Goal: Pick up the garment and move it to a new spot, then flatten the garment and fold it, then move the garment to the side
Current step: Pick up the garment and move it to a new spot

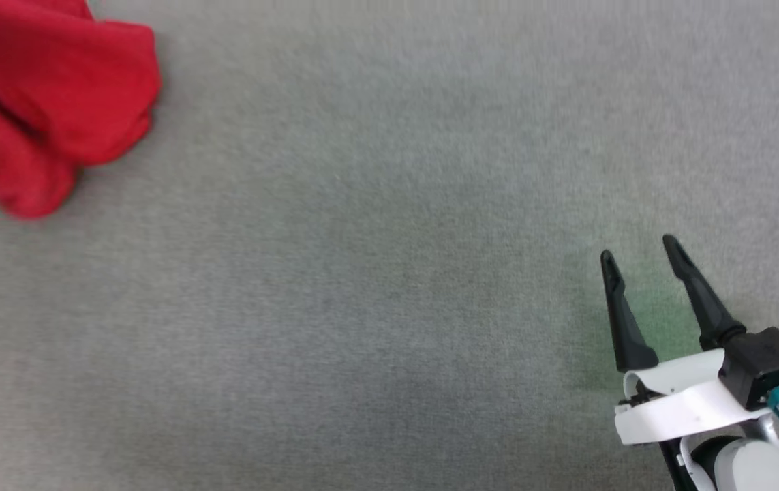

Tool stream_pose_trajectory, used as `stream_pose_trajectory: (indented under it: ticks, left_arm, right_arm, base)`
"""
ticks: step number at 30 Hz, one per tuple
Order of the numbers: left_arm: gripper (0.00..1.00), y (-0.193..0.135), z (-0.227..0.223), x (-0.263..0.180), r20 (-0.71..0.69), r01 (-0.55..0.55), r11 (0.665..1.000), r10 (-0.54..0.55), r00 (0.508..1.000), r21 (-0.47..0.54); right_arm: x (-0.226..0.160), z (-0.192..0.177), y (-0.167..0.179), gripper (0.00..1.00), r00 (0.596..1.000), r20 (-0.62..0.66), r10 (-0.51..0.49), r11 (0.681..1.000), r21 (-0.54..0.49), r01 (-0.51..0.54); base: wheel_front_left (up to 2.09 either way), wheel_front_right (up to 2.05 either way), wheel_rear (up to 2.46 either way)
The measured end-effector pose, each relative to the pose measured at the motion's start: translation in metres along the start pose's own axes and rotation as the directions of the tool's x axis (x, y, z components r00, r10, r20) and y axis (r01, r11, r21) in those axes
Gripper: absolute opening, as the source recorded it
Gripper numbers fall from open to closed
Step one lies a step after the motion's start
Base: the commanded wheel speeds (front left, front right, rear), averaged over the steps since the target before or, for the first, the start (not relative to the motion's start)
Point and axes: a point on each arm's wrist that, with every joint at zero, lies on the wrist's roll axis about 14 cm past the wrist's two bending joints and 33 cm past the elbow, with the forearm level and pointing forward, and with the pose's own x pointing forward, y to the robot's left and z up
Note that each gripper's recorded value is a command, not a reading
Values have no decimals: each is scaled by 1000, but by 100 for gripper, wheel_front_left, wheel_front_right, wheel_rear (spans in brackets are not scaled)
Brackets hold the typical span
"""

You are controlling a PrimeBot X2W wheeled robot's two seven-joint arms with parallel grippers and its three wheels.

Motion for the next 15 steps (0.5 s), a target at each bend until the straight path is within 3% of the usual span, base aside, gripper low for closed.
stream_pose_trajectory:
  ticks: [7, 15]
  left_arm:
    - [0, -2, 96, -64, 301, 19, 998, -38, 953, 66]
    - [0, -20, 163, -141, 494, 98, 992, -126, 860, 82]
  right_arm:
    - [-10, 24, 15, 100, 998, 56, 26, 1000, 2, -26]
    - [-26, 50, 23, 100, 992, 123, 34, 999, -12, -32]
  base:
    - [0, 0, 0]
    - [0, 0, 0]
